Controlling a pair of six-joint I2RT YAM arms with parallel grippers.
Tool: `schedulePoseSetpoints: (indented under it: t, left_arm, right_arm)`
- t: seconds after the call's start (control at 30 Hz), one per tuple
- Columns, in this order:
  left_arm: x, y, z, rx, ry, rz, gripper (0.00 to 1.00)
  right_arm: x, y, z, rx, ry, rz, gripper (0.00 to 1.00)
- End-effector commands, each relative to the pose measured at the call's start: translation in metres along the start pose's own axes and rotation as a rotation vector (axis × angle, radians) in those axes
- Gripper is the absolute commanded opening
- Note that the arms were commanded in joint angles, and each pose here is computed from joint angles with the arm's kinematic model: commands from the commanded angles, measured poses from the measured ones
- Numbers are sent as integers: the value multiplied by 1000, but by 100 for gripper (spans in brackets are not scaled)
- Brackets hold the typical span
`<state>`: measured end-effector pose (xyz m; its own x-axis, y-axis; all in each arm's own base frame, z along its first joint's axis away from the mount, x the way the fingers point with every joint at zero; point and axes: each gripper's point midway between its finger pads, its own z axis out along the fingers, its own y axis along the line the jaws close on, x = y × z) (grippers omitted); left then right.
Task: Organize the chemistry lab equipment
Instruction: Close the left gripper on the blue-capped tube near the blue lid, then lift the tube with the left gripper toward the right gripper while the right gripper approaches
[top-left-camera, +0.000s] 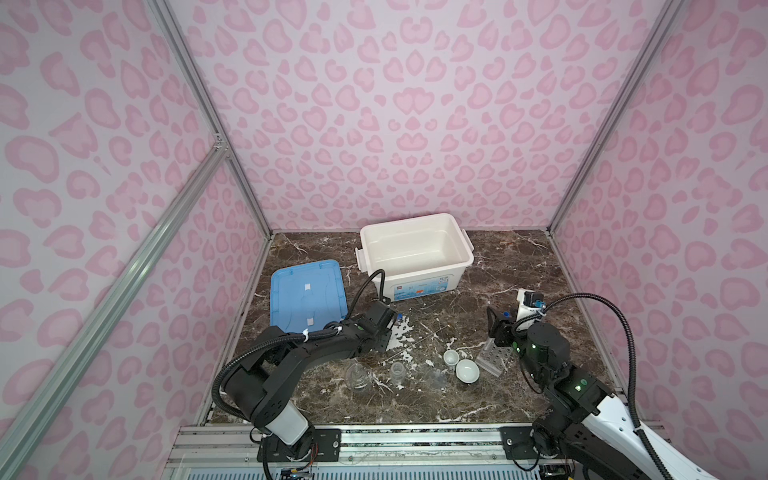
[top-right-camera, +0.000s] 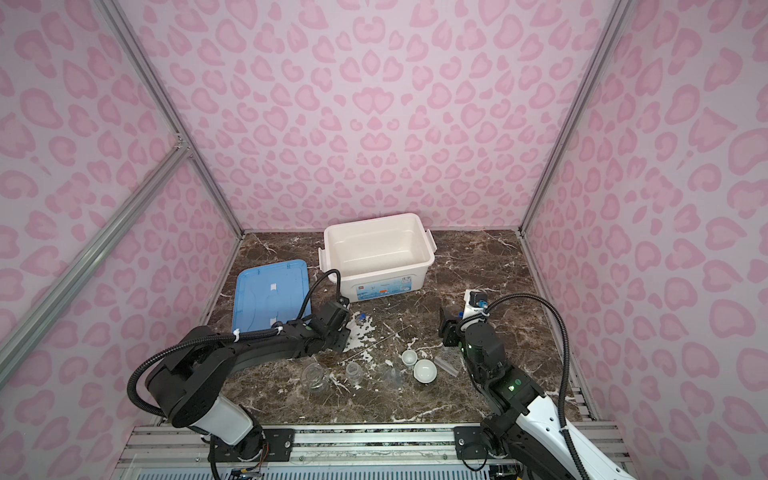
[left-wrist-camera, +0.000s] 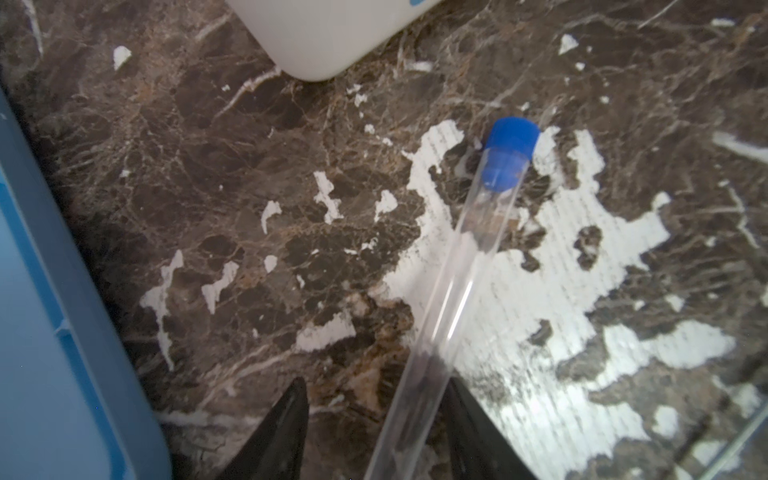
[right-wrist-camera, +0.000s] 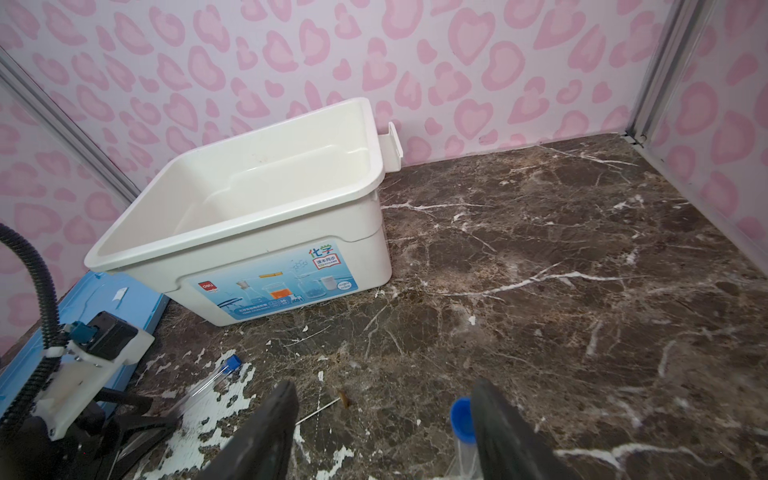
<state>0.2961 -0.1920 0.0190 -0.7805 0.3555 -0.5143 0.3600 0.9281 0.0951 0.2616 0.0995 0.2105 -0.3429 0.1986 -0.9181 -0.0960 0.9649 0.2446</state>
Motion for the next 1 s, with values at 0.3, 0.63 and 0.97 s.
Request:
schedulePoseSetpoints:
  t: [0.3,0.63,0.97]
  left_arm:
    - [12,-13,12,63,83,47,32]
    - [13,-18,21,74,114,68,24]
    - [6,-22,20,97,98,81,18]
  right_arm:
    - [-7,3,4,-15,-13,26,68]
    - [-6,-4,3,4,-16,41,68]
    - [-6,-4,4,-3,-12,53,68]
